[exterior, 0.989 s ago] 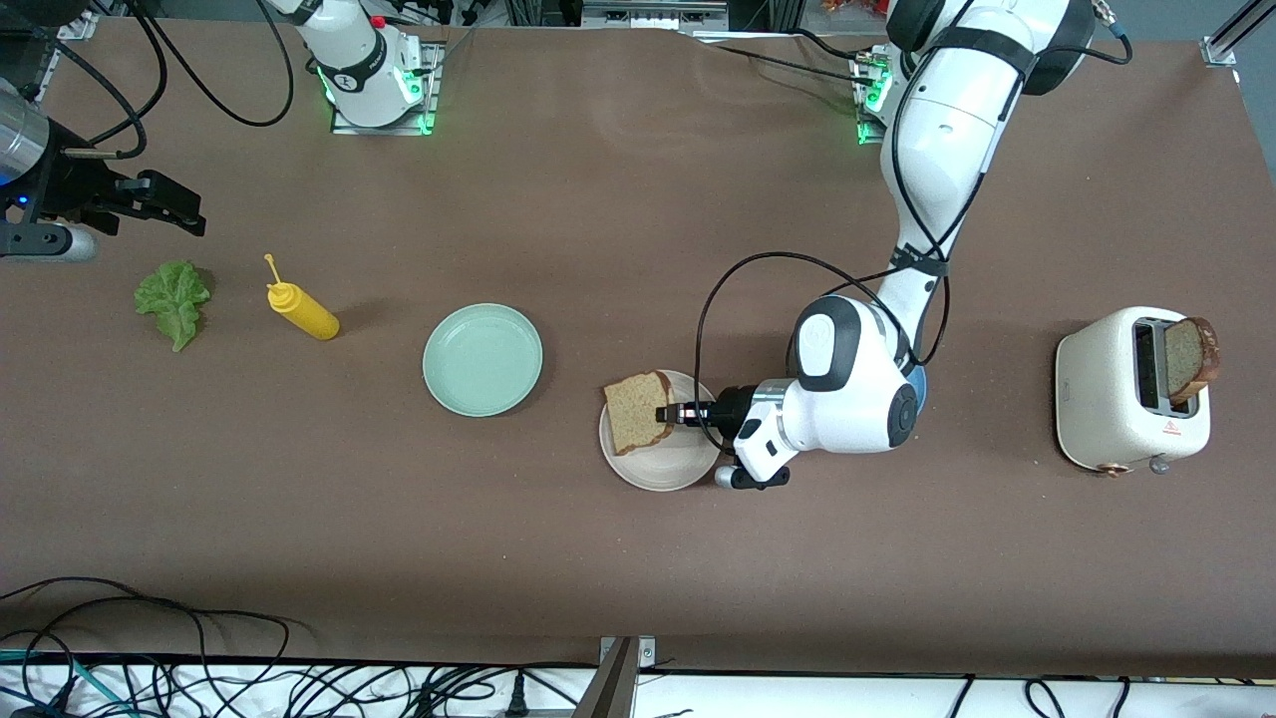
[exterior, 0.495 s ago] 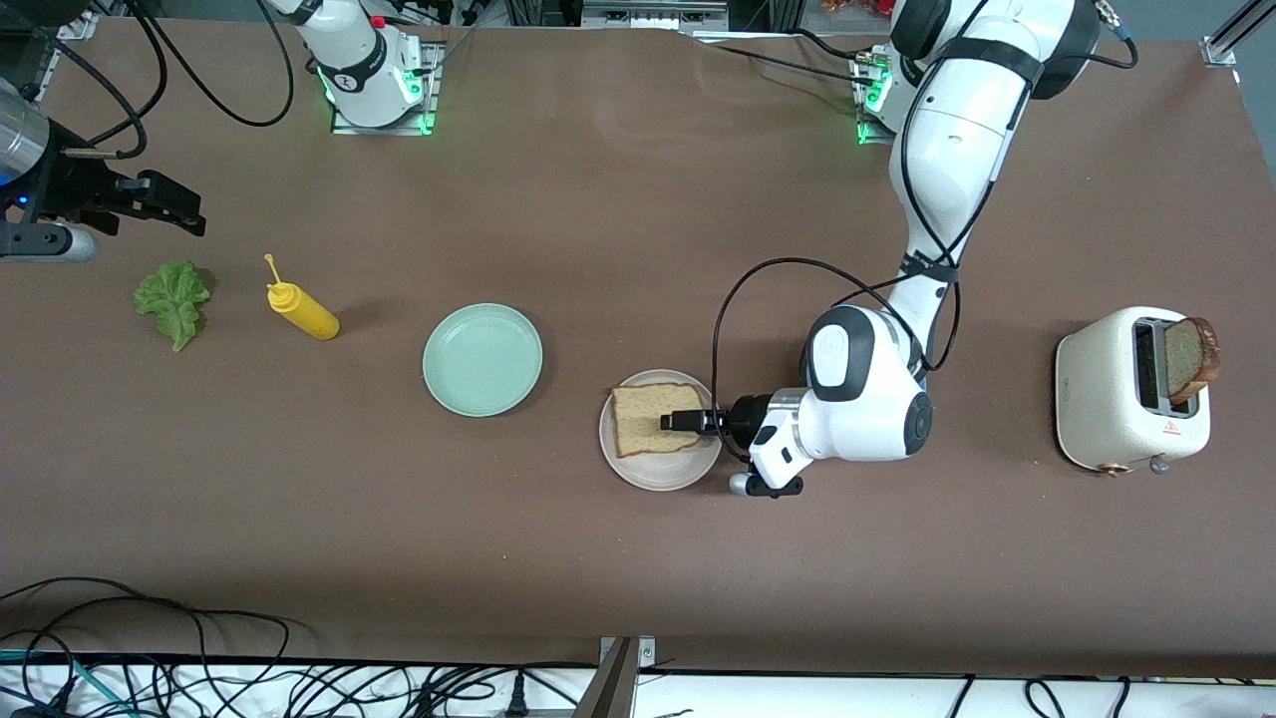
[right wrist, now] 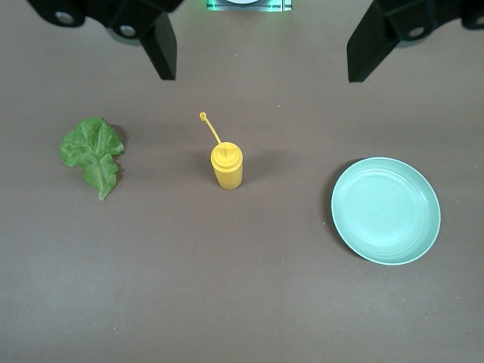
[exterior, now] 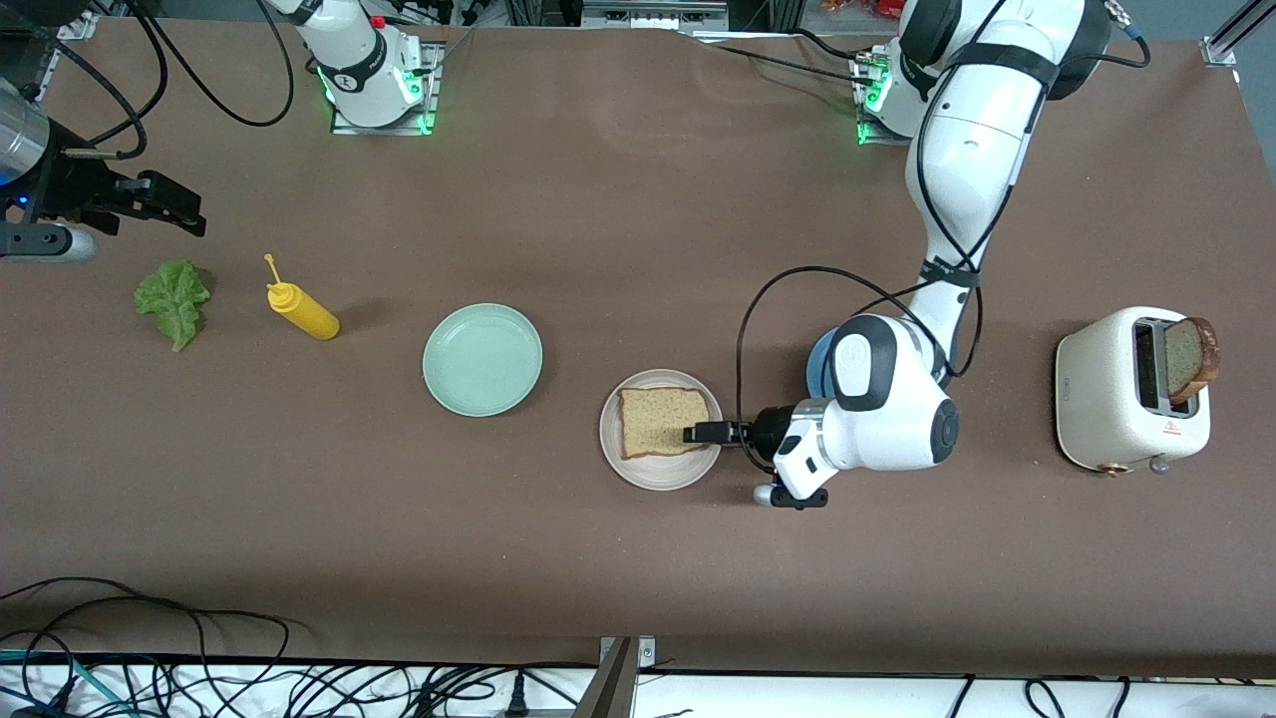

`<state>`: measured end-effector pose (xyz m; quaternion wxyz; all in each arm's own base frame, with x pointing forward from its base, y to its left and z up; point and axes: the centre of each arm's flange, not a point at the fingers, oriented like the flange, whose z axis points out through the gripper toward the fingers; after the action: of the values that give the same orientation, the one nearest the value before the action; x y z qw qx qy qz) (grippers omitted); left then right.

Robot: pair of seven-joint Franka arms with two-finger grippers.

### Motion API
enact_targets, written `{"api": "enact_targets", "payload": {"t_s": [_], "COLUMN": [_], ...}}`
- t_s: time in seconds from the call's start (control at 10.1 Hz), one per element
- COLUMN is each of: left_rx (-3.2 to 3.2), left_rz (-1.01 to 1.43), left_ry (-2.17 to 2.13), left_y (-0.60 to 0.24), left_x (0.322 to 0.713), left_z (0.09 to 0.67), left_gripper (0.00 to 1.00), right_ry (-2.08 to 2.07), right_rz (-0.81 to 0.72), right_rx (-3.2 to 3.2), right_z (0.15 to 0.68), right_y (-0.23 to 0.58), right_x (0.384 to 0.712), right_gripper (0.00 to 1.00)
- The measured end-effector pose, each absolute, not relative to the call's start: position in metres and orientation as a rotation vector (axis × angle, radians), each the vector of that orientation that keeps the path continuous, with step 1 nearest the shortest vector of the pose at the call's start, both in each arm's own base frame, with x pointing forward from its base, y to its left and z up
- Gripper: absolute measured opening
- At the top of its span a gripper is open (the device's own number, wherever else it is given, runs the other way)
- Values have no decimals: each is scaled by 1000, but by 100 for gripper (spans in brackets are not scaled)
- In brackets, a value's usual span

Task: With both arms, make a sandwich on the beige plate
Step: 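Lower the bread flat onto the beige plate and open the left gripper, then withdraw the left gripper toward the toaster while the right gripper reaches the lettuce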

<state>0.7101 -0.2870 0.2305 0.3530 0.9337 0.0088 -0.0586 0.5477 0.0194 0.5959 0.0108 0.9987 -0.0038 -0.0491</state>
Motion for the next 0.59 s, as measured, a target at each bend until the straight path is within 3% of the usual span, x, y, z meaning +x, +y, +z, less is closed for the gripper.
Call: {"api": "enact_targets", "payload": {"t_s": [0.3, 0.59], "left_rx": [2545, 2690], "left_rz": [-127, -156], "left_ry": [-46, -83], "left_y": [-254, -220], "left_x": [720, 724], "left_z": [240, 246], "left_gripper": [100, 100], "right_ry": [-44, -34], "right_rz": [-137, -229], "right_rx": [3116, 3108], "right_z": [593, 564], "right_y": [25, 29], "right_x": [551, 562], "right_gripper": [100, 100]}}
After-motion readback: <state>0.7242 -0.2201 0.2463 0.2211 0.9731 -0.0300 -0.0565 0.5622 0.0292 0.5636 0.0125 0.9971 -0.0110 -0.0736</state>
